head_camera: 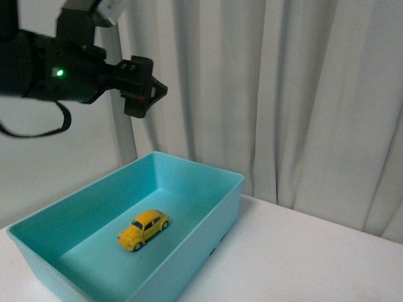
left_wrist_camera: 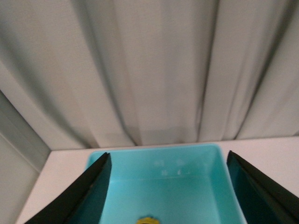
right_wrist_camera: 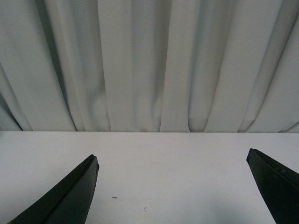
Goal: Wind up and store yellow beetle toy
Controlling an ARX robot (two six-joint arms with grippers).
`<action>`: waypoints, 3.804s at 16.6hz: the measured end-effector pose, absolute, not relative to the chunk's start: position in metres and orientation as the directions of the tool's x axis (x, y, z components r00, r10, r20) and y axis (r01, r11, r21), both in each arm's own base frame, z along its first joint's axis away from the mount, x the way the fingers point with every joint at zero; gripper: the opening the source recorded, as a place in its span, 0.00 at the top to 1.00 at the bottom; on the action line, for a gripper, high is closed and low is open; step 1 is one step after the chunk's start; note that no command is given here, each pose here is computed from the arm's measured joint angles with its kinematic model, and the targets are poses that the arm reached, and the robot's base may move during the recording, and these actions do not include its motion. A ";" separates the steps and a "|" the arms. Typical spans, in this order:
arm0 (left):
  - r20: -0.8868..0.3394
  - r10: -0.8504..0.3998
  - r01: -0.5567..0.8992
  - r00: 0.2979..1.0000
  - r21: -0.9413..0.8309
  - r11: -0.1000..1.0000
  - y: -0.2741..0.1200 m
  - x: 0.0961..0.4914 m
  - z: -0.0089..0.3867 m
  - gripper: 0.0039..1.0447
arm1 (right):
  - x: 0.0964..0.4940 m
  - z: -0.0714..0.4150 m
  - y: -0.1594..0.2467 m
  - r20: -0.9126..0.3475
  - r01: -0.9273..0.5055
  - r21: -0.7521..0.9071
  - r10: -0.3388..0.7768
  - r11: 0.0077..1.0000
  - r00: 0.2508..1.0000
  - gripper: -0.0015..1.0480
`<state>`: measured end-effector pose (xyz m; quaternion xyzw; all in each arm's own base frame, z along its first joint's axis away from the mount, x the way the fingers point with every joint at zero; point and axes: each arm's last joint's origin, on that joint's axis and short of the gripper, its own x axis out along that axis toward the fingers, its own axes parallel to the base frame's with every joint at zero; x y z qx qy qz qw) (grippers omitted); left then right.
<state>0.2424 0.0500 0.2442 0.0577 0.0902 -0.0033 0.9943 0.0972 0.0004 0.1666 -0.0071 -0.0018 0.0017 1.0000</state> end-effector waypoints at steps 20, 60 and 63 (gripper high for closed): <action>-0.008 0.002 -0.001 1.000 0.004 1.000 0.000 0.122 0.168 0.99 | 0.097 0.167 0.000 0.005 -0.004 -0.014 0.004 1.000 1.000 0.06; 0.003 0.001 -0.001 1.000 0.003 1.000 0.000 0.097 0.166 0.06 | 0.097 0.167 0.000 0.005 -0.004 -0.014 0.004 1.000 1.000 0.06; 0.003 0.001 -0.001 1.000 0.003 1.000 0.000 0.097 0.166 0.06 | 0.097 0.167 0.000 0.005 -0.004 -0.014 0.004 1.000 1.000 0.06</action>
